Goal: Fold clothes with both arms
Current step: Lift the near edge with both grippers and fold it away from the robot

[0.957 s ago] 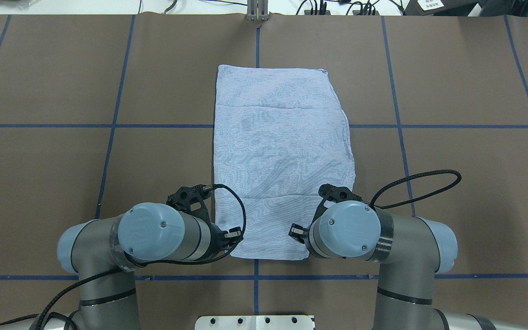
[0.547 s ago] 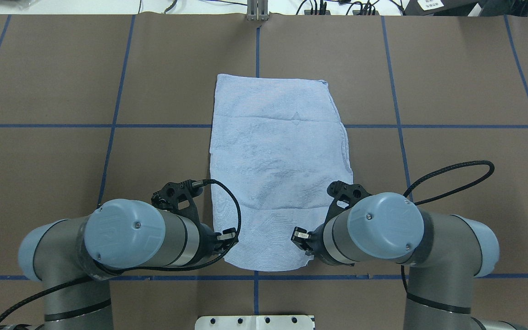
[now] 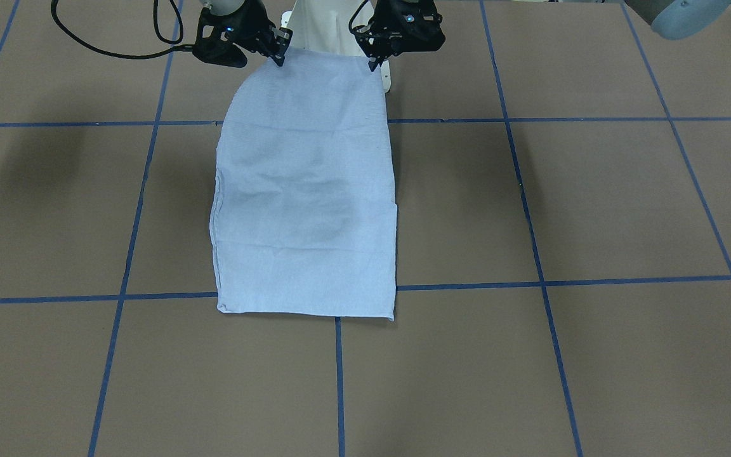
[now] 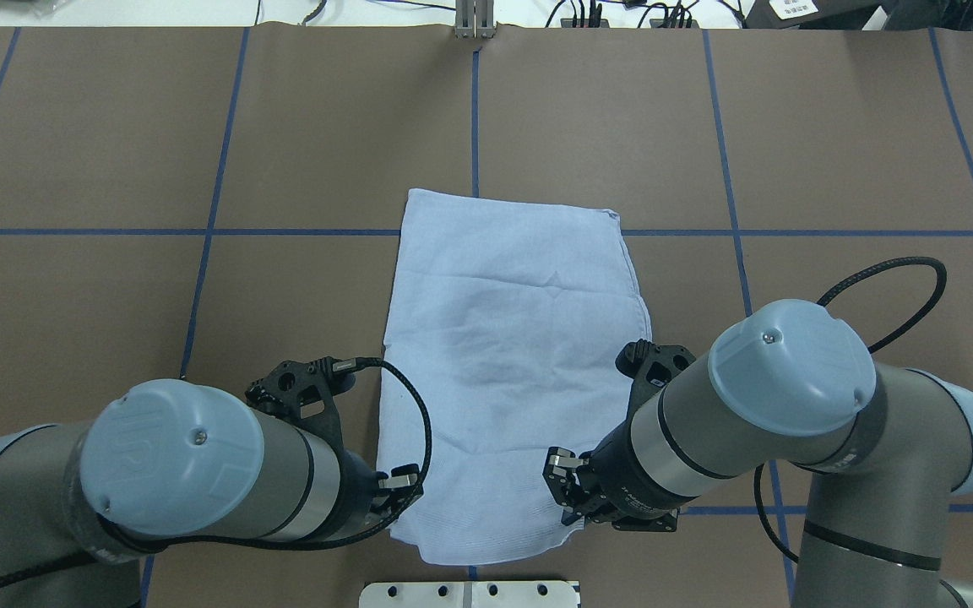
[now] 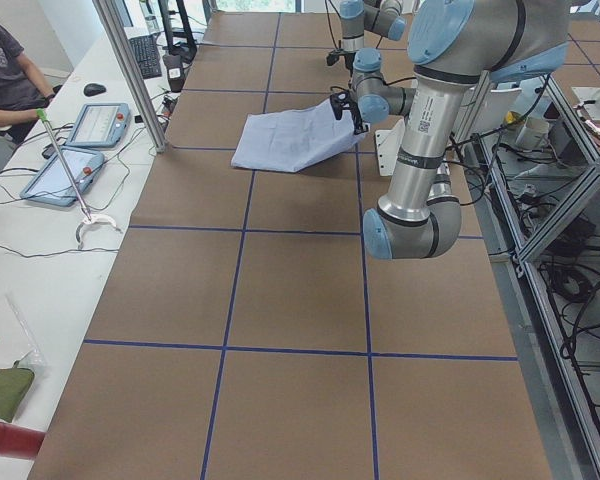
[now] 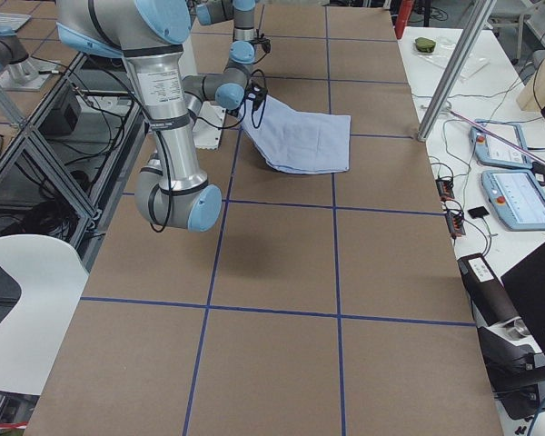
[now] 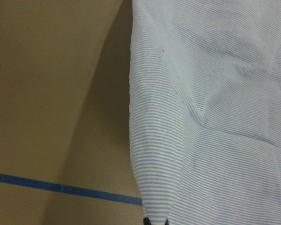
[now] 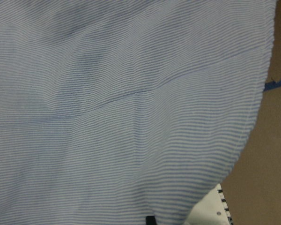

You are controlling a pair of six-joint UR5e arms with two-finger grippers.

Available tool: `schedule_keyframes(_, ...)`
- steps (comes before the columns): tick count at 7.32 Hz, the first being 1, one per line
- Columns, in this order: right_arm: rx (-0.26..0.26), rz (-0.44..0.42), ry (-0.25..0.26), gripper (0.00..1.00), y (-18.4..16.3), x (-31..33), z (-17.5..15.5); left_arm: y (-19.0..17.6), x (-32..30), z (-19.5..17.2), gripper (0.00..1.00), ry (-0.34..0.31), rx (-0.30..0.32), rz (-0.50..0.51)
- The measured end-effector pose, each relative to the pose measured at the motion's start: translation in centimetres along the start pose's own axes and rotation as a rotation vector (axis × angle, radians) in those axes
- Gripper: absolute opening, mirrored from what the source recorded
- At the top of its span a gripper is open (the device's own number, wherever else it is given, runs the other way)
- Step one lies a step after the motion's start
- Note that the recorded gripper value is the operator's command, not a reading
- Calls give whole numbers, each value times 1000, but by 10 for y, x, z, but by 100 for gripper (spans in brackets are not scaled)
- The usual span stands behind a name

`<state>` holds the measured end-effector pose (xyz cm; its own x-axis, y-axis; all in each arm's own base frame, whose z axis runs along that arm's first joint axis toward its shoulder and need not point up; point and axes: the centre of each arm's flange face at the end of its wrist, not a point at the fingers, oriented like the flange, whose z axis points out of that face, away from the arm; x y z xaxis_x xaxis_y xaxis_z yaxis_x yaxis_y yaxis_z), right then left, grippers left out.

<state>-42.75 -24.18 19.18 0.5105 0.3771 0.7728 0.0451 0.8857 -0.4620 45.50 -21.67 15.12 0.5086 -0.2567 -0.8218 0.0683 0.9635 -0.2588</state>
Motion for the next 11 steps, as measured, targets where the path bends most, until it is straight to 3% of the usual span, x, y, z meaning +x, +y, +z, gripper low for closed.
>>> schedule_keyframes(2, -118, -3, 4, 0, 12, 2, -14, 25, -9, -31, 0, -28, -72, 8)
schedule_keyframes(4, -146, 0, -1, 0, 10, 0, -22, 35, -9, -44, 0, -27, -101, 17)
schedule_keyframes(6, -86, 30, -22, 0, -22, -3, -35, 25, -5, -51, 0, -13, -78, 18)
schedule_keyframes(9, 16, 76, -64, 0, -82, -22, -63, -32, 1, -47, 0, -3, 18, 13)
schedule_keyframes(11, 63, 80, -65, 0, -113, -39, -63, -76, 7, -37, 0, 22, 79, -13)
